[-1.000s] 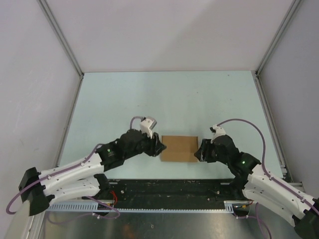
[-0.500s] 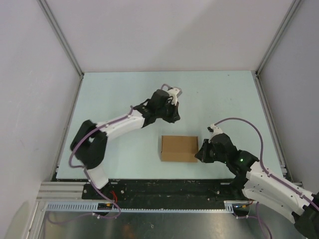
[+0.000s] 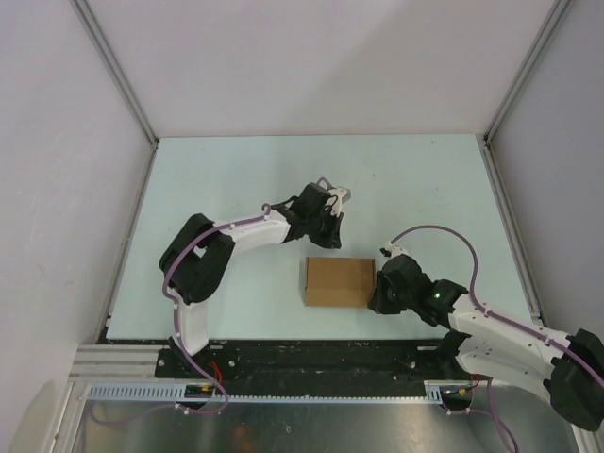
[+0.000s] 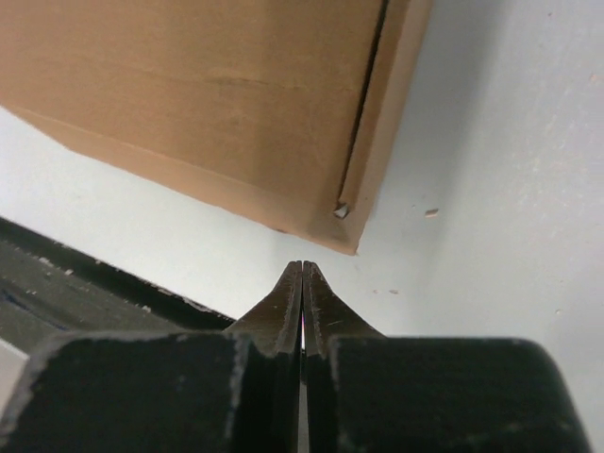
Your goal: Fold the paper box
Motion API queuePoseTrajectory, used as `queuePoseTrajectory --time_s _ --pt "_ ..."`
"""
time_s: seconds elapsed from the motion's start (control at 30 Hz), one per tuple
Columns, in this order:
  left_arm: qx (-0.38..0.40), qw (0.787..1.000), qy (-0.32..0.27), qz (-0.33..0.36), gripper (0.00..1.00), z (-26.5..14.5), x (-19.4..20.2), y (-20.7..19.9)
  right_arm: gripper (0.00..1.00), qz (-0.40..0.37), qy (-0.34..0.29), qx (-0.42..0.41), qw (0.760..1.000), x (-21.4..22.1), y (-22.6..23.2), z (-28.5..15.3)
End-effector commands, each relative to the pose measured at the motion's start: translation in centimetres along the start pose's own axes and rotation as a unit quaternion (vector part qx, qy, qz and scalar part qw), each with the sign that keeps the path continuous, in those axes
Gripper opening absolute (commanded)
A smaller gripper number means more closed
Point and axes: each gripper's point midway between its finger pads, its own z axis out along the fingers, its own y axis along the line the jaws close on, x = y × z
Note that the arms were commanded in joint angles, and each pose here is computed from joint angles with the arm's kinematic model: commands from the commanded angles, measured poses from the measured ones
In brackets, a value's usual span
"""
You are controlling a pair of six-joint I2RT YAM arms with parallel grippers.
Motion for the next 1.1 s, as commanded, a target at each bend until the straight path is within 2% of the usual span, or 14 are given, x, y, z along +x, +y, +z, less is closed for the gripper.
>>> queuePoseTrajectory --time_s 0.0,0.3,0.6,1.07 --pt "0.014 1.000 0.006 0.004 0.00 -1.8 1.5 -0.7 0.00 0.003 -0.021 0.022 1.000 -1.2 -0.2 1.1" --pt "0.014 0.999 0.041 -0.014 0.00 -4.1 6.9 -0.6 0.00 0.001 -0.046 0.021 0.999 -2.5 0.2 2.3" --pt "0.027 0.998 0.047 -0.019 0.00 -6.3 10.6 -3.3 0.00 -0.002 -0.039 0.016 0.999 -2.5 0.6 3.7" --pt "0.047 0.998 0.051 -0.009 0.00 -5.4 11.5 -5.7 0.00 -0.002 -0.050 -0.043 0.998 -3.7 3.5 3.9"
